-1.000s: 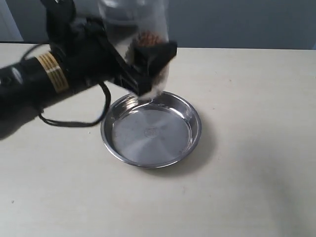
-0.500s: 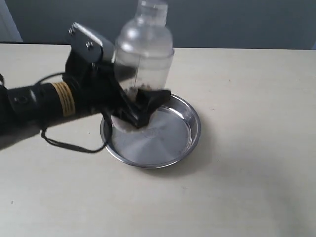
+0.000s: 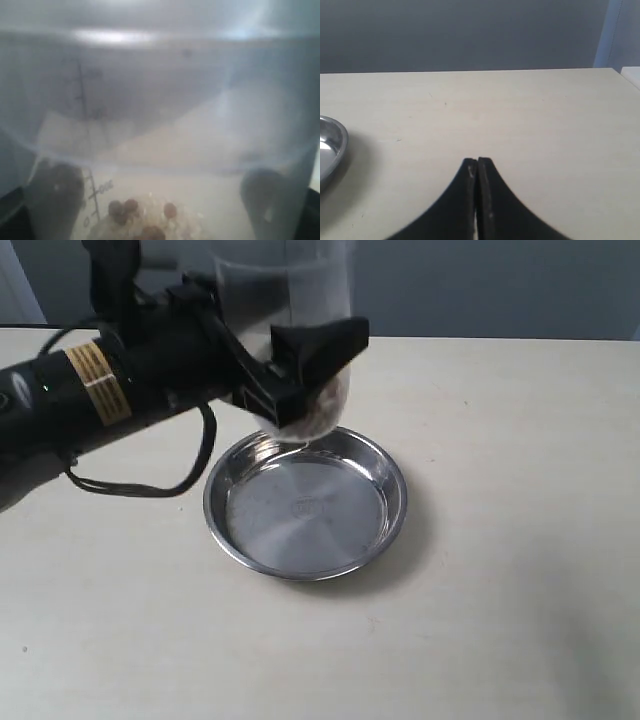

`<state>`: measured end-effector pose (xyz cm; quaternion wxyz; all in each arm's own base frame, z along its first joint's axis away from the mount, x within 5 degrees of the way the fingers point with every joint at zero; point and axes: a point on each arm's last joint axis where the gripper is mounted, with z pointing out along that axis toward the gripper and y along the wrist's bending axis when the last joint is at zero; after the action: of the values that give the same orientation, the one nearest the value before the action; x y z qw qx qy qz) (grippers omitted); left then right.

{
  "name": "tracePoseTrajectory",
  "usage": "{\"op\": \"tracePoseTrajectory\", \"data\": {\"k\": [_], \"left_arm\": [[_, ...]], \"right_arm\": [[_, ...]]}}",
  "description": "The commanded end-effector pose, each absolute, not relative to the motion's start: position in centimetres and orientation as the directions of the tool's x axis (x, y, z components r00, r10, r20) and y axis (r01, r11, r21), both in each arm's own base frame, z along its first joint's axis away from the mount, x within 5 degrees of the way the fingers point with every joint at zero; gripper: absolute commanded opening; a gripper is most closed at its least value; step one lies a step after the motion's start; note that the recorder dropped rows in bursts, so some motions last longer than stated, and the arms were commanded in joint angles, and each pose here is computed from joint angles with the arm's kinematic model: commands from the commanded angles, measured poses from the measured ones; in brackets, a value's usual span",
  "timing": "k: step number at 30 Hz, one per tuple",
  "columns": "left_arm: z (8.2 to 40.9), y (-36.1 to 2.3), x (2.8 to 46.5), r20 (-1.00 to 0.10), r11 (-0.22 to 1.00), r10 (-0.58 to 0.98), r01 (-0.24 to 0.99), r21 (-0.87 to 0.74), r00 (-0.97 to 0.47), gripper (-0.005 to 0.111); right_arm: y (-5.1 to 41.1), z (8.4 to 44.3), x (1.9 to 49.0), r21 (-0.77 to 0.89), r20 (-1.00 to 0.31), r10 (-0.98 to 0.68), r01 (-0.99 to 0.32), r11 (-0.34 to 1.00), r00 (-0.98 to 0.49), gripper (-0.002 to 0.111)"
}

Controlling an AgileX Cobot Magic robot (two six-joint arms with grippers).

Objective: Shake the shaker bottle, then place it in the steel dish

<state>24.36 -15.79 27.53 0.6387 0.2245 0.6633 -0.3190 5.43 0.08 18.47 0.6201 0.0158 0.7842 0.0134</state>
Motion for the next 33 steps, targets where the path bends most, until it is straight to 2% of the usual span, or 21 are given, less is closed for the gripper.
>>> {"op": "tracePoseTrajectory", "data": {"k": [1,3,5,7,8,10,12,14,16,18,19,21,22,23,25,27,28,29,31,32,33], "left_arm": [[22.4,-16.0,25.1,-0.958,0.726,-0.038,0.651,-0.223,-0.285,0.000],[23.5,-16.4,24.9,-0.974,0.679,-0.077,0.704,-0.208,-0.213,0.000],[27.0,-16.5,24.5,-0.984,0.643,-0.162,0.748,-0.166,-0.080,0.000],[28.8,-16.2,24.3,-0.987,0.660,-0.156,0.740,-0.129,-0.033,0.000],[28.4,-16.1,24.5,-0.990,0.676,-0.130,0.725,-0.131,-0.057,0.000],[24.5,-16.1,25.1,-0.977,0.717,-0.027,0.677,-0.166,-0.211,0.000],[21.6,-16.1,25.3,-0.947,0.731,-0.021,0.641,-0.234,-0.321,0.000],[22.3,-16.5,25.0,-0.964,0.679,-0.077,0.695,-0.237,-0.253,0.000],[25.2,-16.6,24.3,-0.975,0.617,-0.191,0.758,-0.209,-0.113,0.000],[26.4,-16.2,24.4,-0.984,0.658,-0.170,0.737,-0.156,-0.057,0.000],[25.7,-16.1,24.7,-0.987,0.688,-0.129,0.708,-0.161,-0.100,0.000],[22.1,-16.0,25.4,-0.965,0.744,-0.001,0.645,-0.175,-0.261,0.000],[20.5,-16.0,25.6,-0.945,0.755,0.012,0.622,-0.205,-0.326,0.000],[20.2,-16.2,25.6,-0.947,0.743,0.008,0.635,-0.210,-0.321,0.000],[23.4,-16.6,25.0,-0.983,0.675,-0.078,0.717,-0.173,-0.163,0.000],[27.3,-16.4,24.5,-0.988,0.657,-0.150,0.743,-0.129,-0.039,0.000],[27.6,-16.1,24.5,-0.991,0.681,-0.125,0.722,-0.122,-0.050,0.000],[26.5,-16.1,24.7,-0.993,0.713,-0.053,0.692,-0.113,-0.107,0.000],[22.5,-15.9,25.3,-0.957,0.768,0.071,0.628,-0.128,-0.282,0.000],[21.2,-15.9,25.5,-0.937,0.778,0.063,0.605,-0.171,-0.344,0.000],[21.3,-16.1,25.4,-0.942,0.762,0.028,0.617,-0.198,-0.336,0.000]], "right_arm": [[0.1,18.6,5.4,0.039,-0.976,0.040,0.009,0.999,-0.214,-0.001],[0.1,18.6,5.4,0.039,-0.976,0.040,0.009,0.999,-0.214,-0.001],[0.1,18.6,5.4,0.039,-0.976,0.040,0.009,0.999,-0.214,-0.001],[0.1,18.6,5.4,0.039,-0.976,0.040,0.009,0.999,-0.214,-0.001],[0.1,18.6,5.4,0.039,-0.976,0.040,0.009,0.999,-0.214,-0.001],[0.1,18.6,5.4,0.039,-0.975,0.040,0.009,0.999,-0.216,-0.001],[0.1,18.6,5.4,0.039,-0.975,0.040,0.009,0.999,-0.216,-0.001],[0.1,18.6,5.4,0.039,-0.975,0.040,0.009,0.999,-0.216,-0.001],[0.1,18.6,5.4,0.039,-0.975,0.040,0.009,0.999,-0.216,-0.001],[0.1,18.6,5.4,0.039,-0.975,0.040,0.009,0.999,-0.216,-0.001],[0.1,18.6,5.4,0.039,-0.975,0.040,0.009,0.999,-0.216,-0.001],[0.1,18.6,5.4,0.039,-0.975,0.040,0.009,0.999,-0.216,-0.001],[0.1,18.6,5.4,0.039,-0.975,0.040,0.009,0.999,-0.216,-0.001],[0.1,18.6,5.4,0.039,-0.975,0.040,0.009,0.999,-0.216,-0.001],[0.1,18.6,5.4,0.039,-0.975,0.040,0.009,0.999,-0.216,-0.001],[0.1,18.6,5.4,0.039,-0.975,0.040,0.009,0.999,-0.216,-0.001],[0.1,18.6,5.4,0.039,-0.975,0.040,0.009,0.999,-0.216,-0.001],[0.1,18.6,5.4,0.039,-0.975,0.040,0.009,0.999,-0.216,-0.001],[0.1,18.6,5.4,0.039,-0.975,0.040,0.009,0.999,-0.216,-0.001],[0.1,18.6,5.4,0.039,-0.975,0.040,0.009,0.999,-0.216,-0.001],[0.1,18.6,5.4,0.039,-0.975,0.040,0.009,0.999,-0.216,-0.001]]}}
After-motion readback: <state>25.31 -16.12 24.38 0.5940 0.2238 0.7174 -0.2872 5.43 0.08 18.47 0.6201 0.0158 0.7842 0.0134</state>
